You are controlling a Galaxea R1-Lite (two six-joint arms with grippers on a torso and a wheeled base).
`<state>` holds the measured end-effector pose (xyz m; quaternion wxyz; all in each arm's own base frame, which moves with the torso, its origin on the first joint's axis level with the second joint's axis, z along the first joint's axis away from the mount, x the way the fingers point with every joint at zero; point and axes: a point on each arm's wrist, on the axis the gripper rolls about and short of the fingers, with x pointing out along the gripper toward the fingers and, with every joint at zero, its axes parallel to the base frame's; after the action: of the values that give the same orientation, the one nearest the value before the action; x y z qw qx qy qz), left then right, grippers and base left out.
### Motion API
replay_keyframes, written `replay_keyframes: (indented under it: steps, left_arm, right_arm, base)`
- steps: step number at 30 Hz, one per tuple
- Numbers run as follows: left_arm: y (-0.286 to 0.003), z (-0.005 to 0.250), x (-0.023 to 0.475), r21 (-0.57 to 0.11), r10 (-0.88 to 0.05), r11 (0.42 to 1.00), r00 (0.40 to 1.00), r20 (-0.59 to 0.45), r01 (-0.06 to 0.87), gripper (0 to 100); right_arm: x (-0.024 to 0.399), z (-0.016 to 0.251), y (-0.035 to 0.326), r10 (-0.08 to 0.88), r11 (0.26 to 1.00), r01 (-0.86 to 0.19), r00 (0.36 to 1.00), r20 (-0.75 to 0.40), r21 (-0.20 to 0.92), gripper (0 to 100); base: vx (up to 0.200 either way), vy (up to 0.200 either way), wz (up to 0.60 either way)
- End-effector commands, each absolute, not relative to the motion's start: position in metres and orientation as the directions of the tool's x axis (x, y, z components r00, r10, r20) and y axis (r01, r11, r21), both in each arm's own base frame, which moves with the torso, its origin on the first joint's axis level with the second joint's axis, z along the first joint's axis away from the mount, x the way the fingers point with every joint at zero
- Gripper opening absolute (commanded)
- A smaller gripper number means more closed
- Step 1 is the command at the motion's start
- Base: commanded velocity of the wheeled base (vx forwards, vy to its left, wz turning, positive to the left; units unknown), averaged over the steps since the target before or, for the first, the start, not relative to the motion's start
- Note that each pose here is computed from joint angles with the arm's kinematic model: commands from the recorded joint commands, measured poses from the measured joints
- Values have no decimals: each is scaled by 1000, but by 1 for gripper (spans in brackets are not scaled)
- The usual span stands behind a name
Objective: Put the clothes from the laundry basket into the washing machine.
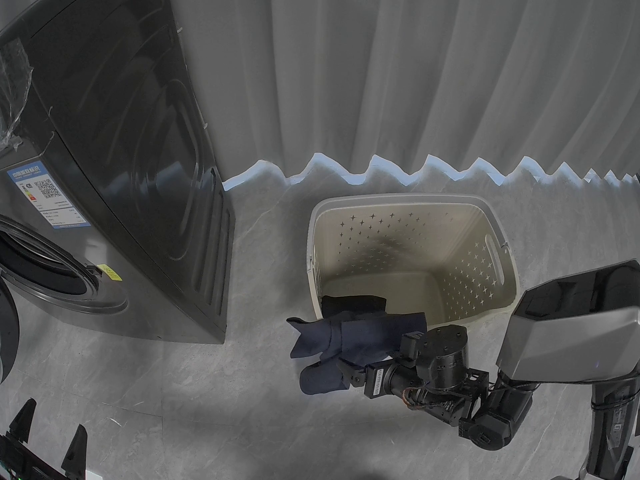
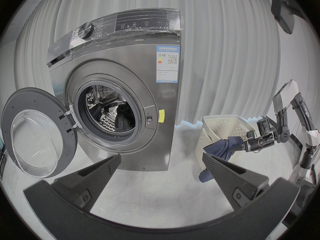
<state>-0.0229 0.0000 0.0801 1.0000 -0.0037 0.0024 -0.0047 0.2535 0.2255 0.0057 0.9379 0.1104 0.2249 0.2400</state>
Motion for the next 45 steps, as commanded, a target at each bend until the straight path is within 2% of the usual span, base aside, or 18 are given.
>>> replay_keyframes:
  steps: [1,2,3,16,17,19,26,27,28,31,37,40,45]
  left_arm:
    - [0,75,-23,-11,-11,1000,1000,-9,11,100]
    - [0,75,-22,-11,-11,1000,1000,-11,11,100]
    - [0,75,-23,-11,-11,1000,1000,-9,11,100]
    - [0,75,-23,-11,-11,1000,1000,-9,11,100]
    - [0,75,-23,-12,-11,1000,1000,-9,11,100]
    - [0,75,-22,-12,-11,1000,1000,-11,11,100]
    - [0,75,-23,-12,-9,1000,1000,-9,9,100]
    - [0,75,-23,-12,-9,1000,1000,-9,9,100]
    - [0,75,-23,-12,-9,1000,1000,-9,9,100]
    - [0,75,-23,-12,-9,1000,1000,-9,9,100]
    - [0,75,-22,-12,-9,1000,1000,-11,9,100]
    - [0,75,-23,-11,-9,1000,1000,-9,9,100]
    - [0,75,-22,-11,-9,1000,1000,-11,9,100]
  right_arm:
    - [257,-2,228,497,862,-397,785,-371,315,100]
    - [258,-3,228,498,861,-398,785,-368,316,100]
    - [259,-2,229,498,860,-398,790,-358,318,0]
    - [253,7,231,517,848,-417,790,-331,327,0]
    - [247,18,229,512,849,-416,799,-314,326,0]
    - [245,20,229,514,848,-418,799,-311,327,0]
    - [195,99,208,598,767,-513,789,-140,386,0]
    - [194,100,207,599,765,-514,788,-138,388,0]
    - [178,118,201,628,730,-545,773,-89,411,0]
    - [156,135,185,660,689,-584,751,-38,428,0]
    - [139,161,166,700,616,-656,710,78,435,0]
    - [136,159,164,705,617,-657,706,66,433,0]
    - [139,137,161,692,670,-618,720,-44,412,0]
  base:
    - [0,0,0]
    - [0,0,0]
    - [0,0,0]
    - [0,0,0]
    - [0,0,0]
    - [0,0,0]
    - [0,0,0]
    - [0,0,0]
    - [0,0,0]
    - [0,0,0]
    - [0,0,0]
    - [0,0,0]
    - [0,0,0]
